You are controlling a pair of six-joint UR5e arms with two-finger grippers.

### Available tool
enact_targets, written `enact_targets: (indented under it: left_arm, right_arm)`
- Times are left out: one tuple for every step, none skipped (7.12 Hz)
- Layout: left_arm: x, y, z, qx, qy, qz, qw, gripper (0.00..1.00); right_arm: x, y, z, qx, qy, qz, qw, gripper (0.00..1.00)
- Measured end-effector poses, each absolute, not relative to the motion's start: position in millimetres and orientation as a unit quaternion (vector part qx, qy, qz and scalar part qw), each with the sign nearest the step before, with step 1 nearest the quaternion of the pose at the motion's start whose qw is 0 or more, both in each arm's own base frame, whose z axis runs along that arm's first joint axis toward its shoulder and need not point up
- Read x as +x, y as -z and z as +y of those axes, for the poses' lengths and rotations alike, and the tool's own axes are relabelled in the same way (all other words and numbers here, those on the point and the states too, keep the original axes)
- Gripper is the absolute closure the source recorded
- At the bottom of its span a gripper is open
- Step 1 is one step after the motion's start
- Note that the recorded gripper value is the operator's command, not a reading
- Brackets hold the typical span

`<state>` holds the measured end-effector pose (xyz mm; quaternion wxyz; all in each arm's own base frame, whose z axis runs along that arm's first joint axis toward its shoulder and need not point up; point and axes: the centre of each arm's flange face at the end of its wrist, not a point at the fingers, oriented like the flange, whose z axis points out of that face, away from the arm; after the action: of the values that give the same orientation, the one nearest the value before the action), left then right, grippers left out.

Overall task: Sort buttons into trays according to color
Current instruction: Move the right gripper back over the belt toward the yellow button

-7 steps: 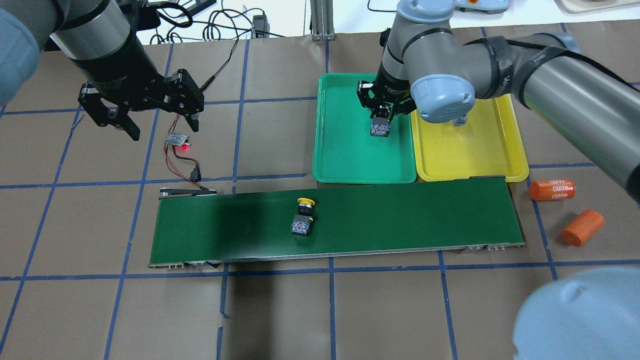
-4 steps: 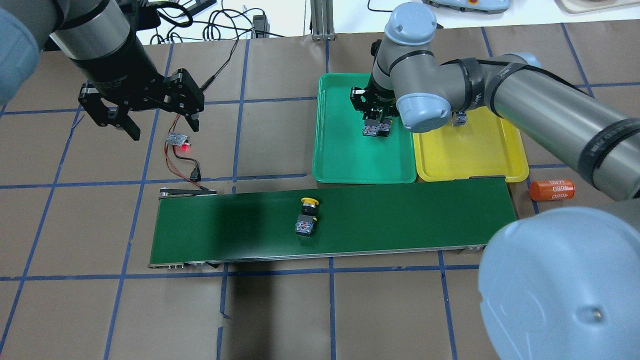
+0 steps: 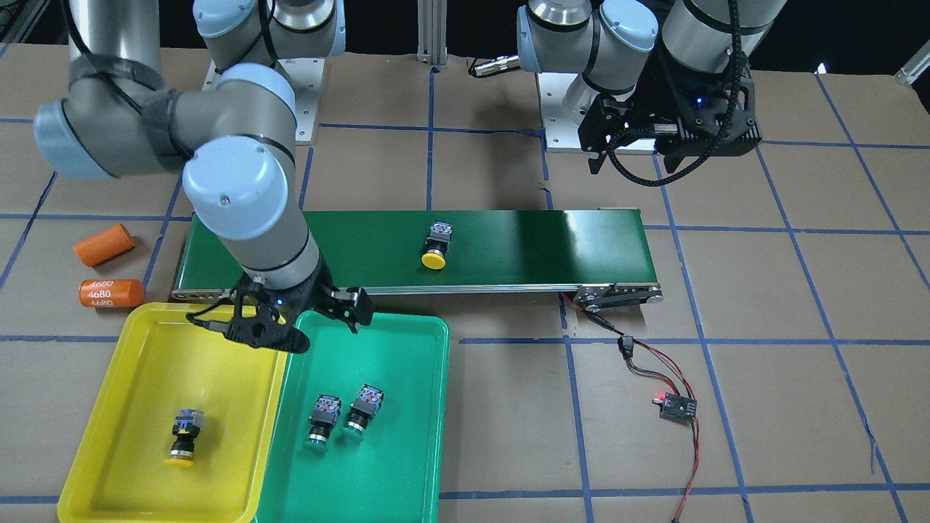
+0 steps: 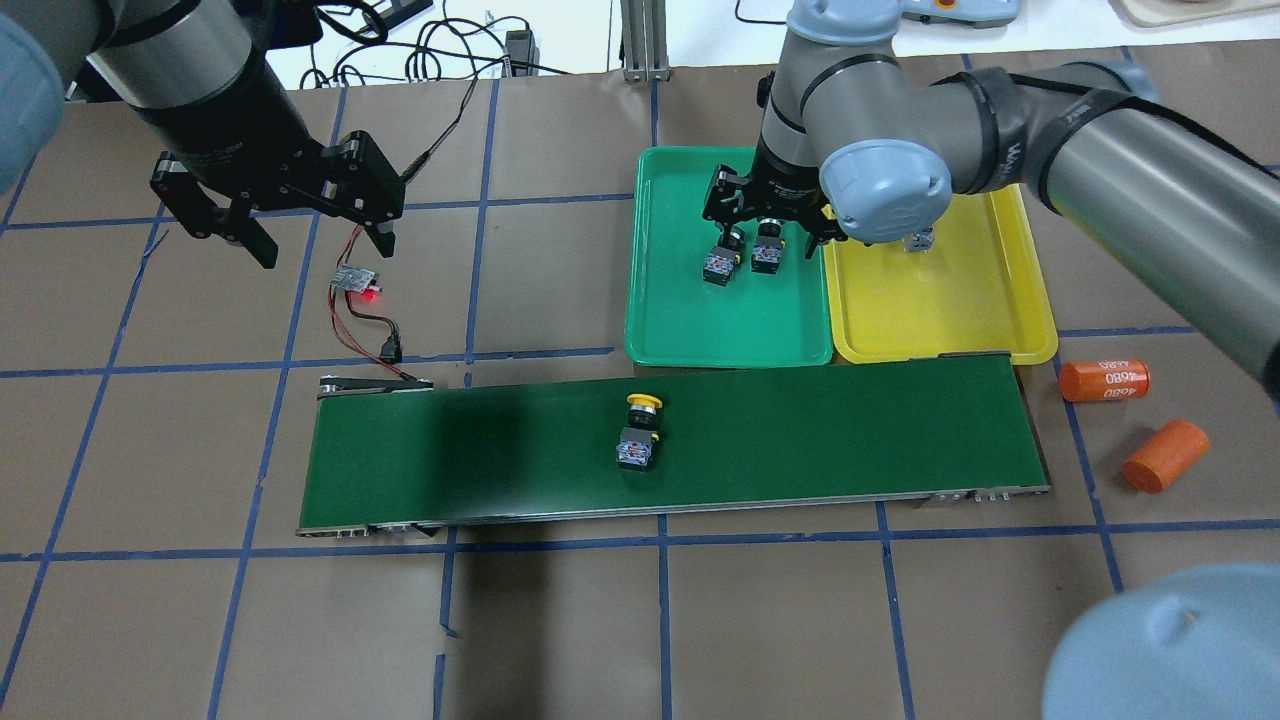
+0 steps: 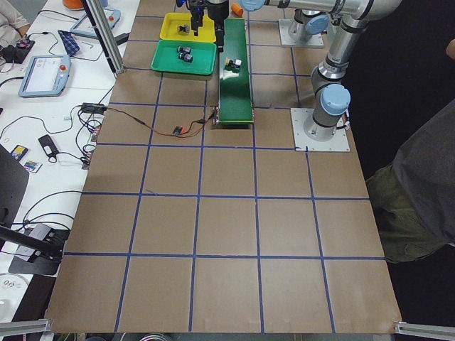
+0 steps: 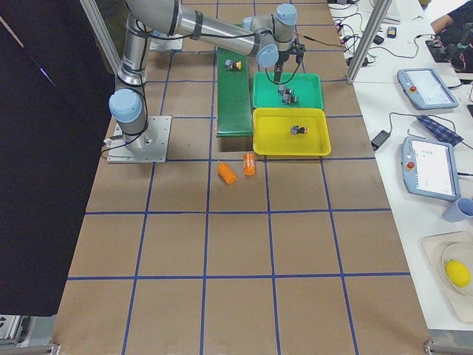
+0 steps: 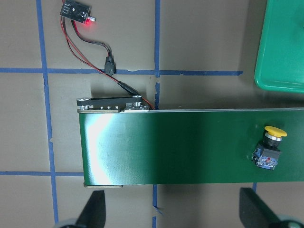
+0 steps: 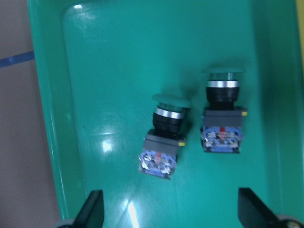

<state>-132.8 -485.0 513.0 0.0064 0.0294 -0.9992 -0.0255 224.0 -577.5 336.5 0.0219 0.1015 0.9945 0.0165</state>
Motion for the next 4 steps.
enact_targets:
  left_arm:
    - [-132.4, -513.0, -485.5, 0.032, 0.024, -0.999, 0.005, 0.0]
    - [-132.2, -512.4, -486.1, 0.033, 0.024, -0.999, 0.004, 0.0]
    - [-132.4, -512.0, -486.3, 0.033, 0.024, -0.999, 0.003, 0.0]
    - [-132.6, -511.8, -486.4, 0.033, 0.024, -0.999, 0.003, 0.0]
  right_arm:
    - [215.7, -363.0, -548.7, 0.105, -0.041, 0.994, 0.011, 0.0]
    - [208.6, -377.4, -520.8, 0.108, -0.056, 0.993, 0.005, 0.0]
    - [203.1, -372.4, -500.2, 0.111, -0.068, 0.991, 0.002, 0.0]
    - [200.0, -361.9, -489.5, 0.112, -0.069, 0.991, 0.003, 0.0]
